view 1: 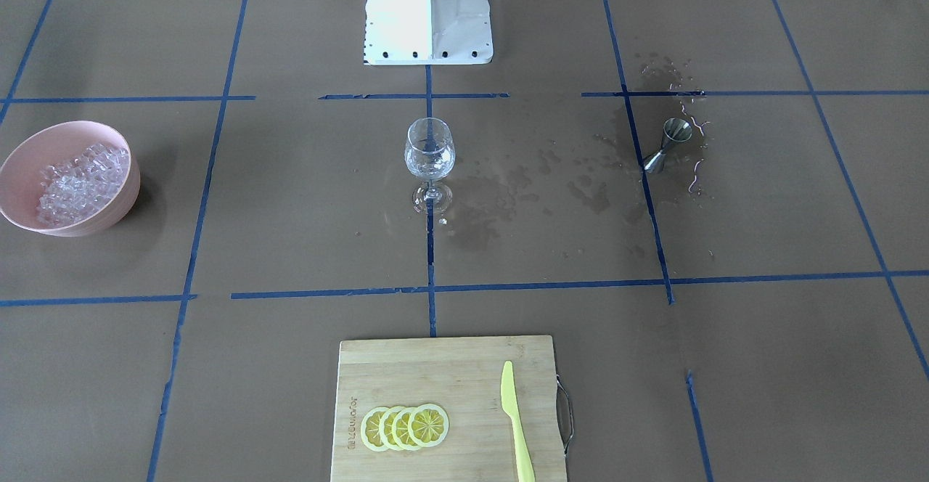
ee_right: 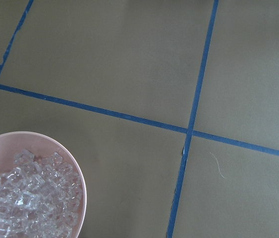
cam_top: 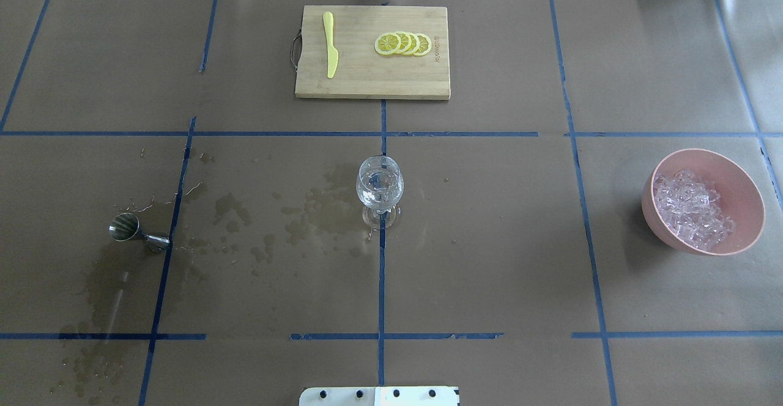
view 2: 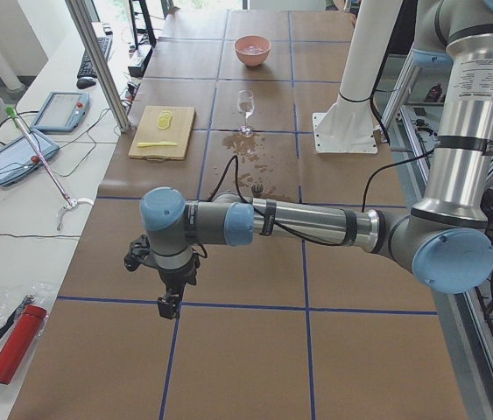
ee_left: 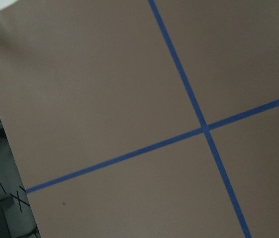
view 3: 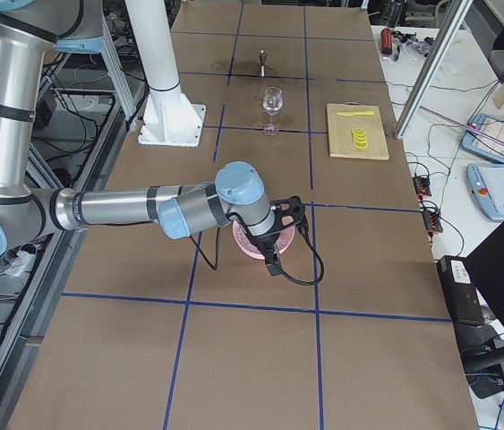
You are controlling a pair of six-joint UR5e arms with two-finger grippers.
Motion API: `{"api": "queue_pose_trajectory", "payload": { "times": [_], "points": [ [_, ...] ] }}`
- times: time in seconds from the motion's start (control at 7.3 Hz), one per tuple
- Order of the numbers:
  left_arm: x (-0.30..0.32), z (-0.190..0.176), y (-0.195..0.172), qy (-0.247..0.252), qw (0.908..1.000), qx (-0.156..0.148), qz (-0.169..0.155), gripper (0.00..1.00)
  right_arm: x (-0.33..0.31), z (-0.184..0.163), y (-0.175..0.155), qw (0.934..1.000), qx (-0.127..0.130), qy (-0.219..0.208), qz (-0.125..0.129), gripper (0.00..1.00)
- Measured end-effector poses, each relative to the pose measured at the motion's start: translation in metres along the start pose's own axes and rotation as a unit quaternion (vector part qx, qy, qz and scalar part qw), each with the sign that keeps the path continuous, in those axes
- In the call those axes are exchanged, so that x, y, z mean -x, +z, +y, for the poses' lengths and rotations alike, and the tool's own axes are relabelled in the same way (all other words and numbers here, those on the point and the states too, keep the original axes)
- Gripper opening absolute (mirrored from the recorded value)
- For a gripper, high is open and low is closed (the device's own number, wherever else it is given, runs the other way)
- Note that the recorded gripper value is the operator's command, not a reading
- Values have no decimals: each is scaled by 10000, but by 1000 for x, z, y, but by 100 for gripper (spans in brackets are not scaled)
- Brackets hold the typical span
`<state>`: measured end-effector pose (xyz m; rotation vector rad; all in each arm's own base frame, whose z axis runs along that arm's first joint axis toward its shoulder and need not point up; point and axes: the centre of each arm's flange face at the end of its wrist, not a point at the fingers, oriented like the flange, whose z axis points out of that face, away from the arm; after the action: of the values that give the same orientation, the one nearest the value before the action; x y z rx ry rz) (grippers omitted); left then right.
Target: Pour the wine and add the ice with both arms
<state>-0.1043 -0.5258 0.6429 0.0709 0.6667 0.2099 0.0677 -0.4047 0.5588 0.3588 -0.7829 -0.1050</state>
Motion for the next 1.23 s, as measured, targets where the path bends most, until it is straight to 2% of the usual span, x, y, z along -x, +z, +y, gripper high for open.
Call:
{"api": "queue_pose_trajectory", "payload": {
  "times": [0.27,0.55,0.68,1.23],
  "points": [
    [16,34,15,-494,9971,-19,579,100,0,0,0,10000,0,19,0,100],
    [-3,39,-9,-1247,9898,-245,643,100,0,0,0,10000,0,28,0,100],
    [-9,41,-18,-1342,9886,-371,568,100,0,0,0,10000,-3,24,-2,100],
    [-7,65,-8,-481,9952,-828,216,100,1,0,1,10000,9,22,-13,100]
  ]
}}
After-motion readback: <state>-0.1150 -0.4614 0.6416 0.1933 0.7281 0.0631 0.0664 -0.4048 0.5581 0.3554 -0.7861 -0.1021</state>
